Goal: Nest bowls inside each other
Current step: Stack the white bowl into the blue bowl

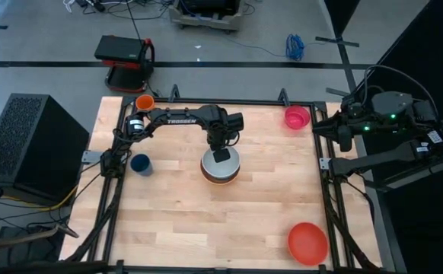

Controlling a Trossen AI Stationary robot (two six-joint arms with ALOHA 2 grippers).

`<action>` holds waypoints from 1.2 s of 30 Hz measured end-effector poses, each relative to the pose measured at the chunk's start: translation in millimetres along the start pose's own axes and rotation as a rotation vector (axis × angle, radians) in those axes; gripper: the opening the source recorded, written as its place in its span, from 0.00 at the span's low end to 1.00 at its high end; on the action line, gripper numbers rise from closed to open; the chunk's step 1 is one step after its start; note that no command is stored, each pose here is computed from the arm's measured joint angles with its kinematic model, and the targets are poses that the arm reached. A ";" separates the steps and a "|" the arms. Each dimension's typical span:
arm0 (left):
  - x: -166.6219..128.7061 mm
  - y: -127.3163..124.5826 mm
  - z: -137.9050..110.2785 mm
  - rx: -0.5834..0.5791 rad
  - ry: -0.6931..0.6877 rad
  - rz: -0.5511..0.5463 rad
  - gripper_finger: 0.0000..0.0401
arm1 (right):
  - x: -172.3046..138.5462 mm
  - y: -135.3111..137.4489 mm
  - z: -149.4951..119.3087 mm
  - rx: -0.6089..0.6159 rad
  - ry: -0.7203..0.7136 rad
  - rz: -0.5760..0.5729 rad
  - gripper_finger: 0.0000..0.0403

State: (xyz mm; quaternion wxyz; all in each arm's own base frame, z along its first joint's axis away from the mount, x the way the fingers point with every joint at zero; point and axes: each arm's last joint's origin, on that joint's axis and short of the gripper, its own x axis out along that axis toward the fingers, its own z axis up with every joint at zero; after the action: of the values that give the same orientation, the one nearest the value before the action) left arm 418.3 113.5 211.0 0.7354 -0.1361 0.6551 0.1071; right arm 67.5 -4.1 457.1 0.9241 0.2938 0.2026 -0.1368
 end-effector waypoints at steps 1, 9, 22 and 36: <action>0.0 -0.1 0.1 0.000 -0.001 -0.006 0.01 | 0.0 0.0 0.0 0.000 0.000 0.000 0.38; 1.6 -2.5 1.6 0.005 -0.009 -0.039 0.11 | 0.0 0.0 0.0 -0.004 0.000 0.000 0.37; -25.9 -2.0 11.4 0.005 -0.096 -0.055 0.55 | 0.0 0.0 0.0 -0.018 0.000 -0.001 0.38; -75.5 2.4 13.3 0.021 -0.144 -0.067 0.76 | 0.0 0.0 0.0 -0.023 0.000 -0.001 0.43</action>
State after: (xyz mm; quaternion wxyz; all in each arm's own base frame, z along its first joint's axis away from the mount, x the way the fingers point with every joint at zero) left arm 421.0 121.8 287.2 0.7852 -0.1425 0.5967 0.0850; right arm 67.5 -4.1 457.1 0.9273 0.2833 0.2043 -0.1349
